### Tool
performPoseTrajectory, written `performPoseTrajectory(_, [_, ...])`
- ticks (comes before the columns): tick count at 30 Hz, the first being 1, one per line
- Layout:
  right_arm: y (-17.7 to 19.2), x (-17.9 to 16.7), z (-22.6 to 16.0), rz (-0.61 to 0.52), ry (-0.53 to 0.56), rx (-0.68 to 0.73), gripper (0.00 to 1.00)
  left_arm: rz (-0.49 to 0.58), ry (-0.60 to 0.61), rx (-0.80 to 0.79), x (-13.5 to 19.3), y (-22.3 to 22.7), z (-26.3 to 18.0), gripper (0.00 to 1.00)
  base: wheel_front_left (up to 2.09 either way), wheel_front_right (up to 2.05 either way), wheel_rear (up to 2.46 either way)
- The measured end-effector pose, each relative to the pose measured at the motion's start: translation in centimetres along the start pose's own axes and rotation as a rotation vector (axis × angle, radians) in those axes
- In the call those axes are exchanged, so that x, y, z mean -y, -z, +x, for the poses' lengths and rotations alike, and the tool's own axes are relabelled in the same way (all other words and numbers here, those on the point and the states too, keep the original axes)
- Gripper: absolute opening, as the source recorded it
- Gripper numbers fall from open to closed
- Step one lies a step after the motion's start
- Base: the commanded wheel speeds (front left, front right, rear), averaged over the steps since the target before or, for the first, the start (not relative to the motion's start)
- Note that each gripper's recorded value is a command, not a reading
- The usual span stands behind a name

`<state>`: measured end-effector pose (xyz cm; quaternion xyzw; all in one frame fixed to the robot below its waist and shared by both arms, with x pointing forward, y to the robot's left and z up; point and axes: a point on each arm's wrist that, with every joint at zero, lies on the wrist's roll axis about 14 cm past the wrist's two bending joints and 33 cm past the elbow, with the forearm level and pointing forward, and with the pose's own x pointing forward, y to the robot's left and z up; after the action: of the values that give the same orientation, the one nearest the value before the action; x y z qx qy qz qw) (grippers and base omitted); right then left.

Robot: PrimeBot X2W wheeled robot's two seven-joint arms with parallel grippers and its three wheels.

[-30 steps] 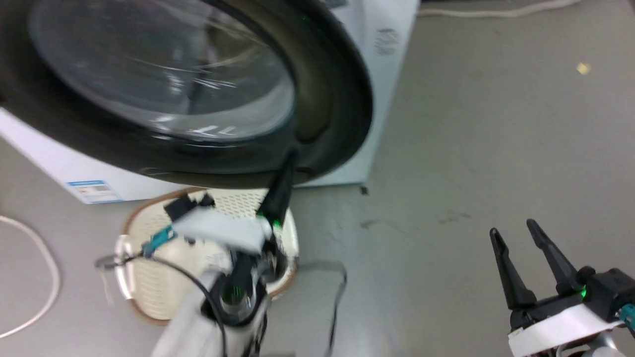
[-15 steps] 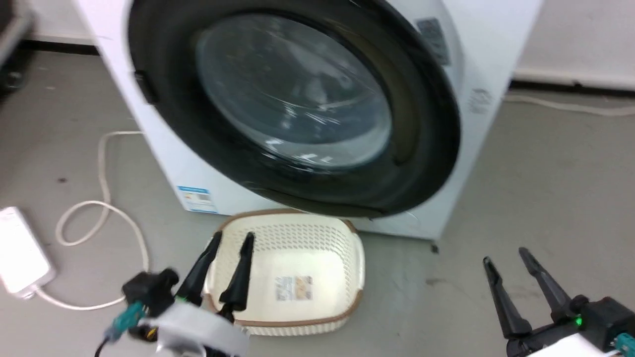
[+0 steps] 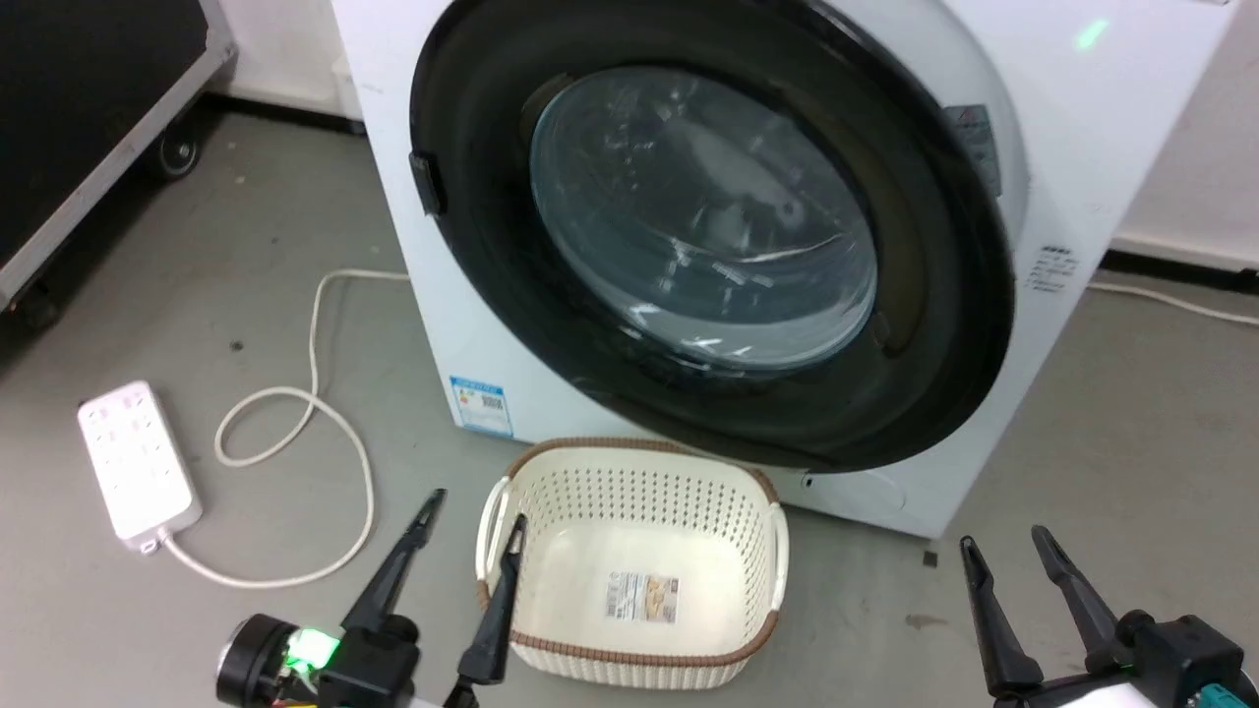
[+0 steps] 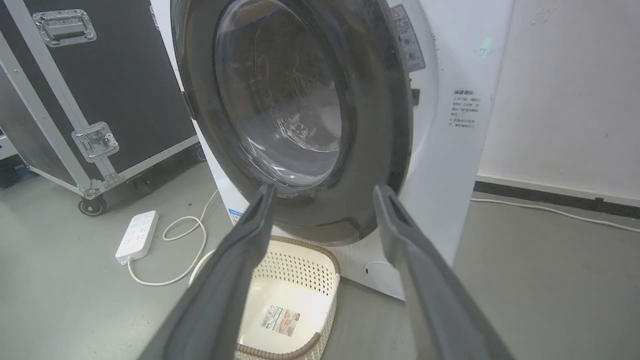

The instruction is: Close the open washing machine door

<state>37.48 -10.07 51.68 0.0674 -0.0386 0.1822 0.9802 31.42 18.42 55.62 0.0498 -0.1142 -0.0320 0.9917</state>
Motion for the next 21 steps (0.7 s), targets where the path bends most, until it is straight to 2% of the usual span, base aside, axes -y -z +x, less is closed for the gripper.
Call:
performPoseTrajectory(1, [0.5,-0.2,0.1,0.004,-0.007,-0.02,0.61,0.015,0.009,-0.004,0.2,0.1,0.0,1.0,0.0,0.0,0.0])
performPoseTrajectory(2, [0.7,-0.4,0.2,0.0,-0.015,-0.027,0.0,0.023,0.013,-0.011,0.4,0.3,0.0,1.0,0.0,0.0,0.0])
performPoseTrajectory(7, [1.3,-1.4,1.5,-0.042,-0.097,-0.054,0.0,0.024,0.007,-0.035,0.8,1.1,0.6,1.0,0.0,0.0,0.0])
performPoseTrajectory(15, [0.4,-2.9,8.0,-0.134,-0.285,-0.068,0.0,0.008,0.02,-0.073,2.2,2.7,2.8,1.0,0.0,0.0,0.0])
performPoseTrajectory(21, [0.9,-0.6,13.6,-0.159,-0.299,-0.123,0.0,0.003,0.019,-0.101,2.7,4.0,4.6,1.0,0.0,0.0,0.0])
